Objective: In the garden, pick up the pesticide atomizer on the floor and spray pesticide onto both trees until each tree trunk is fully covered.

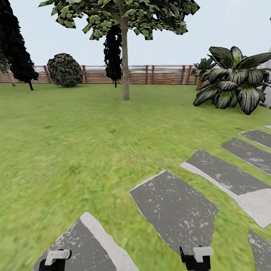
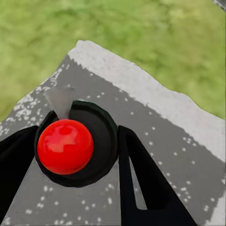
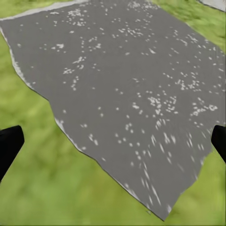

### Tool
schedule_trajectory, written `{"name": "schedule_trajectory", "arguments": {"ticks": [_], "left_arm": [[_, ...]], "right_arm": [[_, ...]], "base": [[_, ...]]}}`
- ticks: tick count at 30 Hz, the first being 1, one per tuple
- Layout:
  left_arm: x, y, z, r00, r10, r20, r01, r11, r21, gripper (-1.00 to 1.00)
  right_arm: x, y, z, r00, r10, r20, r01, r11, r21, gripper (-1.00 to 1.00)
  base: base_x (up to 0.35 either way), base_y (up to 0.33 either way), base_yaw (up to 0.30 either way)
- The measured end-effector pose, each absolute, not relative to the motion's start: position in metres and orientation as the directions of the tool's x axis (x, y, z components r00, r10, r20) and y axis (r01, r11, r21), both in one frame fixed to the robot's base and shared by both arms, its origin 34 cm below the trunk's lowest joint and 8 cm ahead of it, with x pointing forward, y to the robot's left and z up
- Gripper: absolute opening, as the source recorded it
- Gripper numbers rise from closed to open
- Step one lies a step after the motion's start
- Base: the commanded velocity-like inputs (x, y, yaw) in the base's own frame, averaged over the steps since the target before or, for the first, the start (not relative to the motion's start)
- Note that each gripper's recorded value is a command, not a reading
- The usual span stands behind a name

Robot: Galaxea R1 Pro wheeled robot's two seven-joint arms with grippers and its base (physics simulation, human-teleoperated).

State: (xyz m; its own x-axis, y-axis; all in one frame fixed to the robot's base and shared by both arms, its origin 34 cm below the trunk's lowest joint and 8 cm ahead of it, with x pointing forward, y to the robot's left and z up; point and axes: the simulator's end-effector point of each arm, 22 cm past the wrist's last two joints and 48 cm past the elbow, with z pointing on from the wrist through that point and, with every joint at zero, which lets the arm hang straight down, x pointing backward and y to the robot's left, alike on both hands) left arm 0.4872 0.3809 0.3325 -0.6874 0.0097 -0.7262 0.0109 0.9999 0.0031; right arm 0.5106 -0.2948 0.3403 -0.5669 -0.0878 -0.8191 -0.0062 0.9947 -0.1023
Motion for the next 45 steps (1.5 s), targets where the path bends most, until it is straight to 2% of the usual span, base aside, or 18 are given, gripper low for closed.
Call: {"name": "schedule_trajectory", "arguments": {"ticks": [29, 45], "left_arm": [[0.4872, 0.3808, 0.3325, -0.687, 0.010, -0.726, 0.011, 1.000, 0.003, -1.00], [0.4872, 0.3808, 0.3325, -0.687, 0.010, -0.726, 0.011, 1.000, 0.003, -1.00]], "right_arm": [[0.5109, -0.2949, 0.3405, -0.567, -0.087, -0.819, -0.005, 0.995, -0.102, 1.00], [0.5107, -0.2952, 0.3404, -0.567, -0.087, -0.819, -0.004, 0.995, -0.103, 1.00]], "base": [[0.339, 0.000, 0.001], [0.339, 0.000, 0.079]]}}
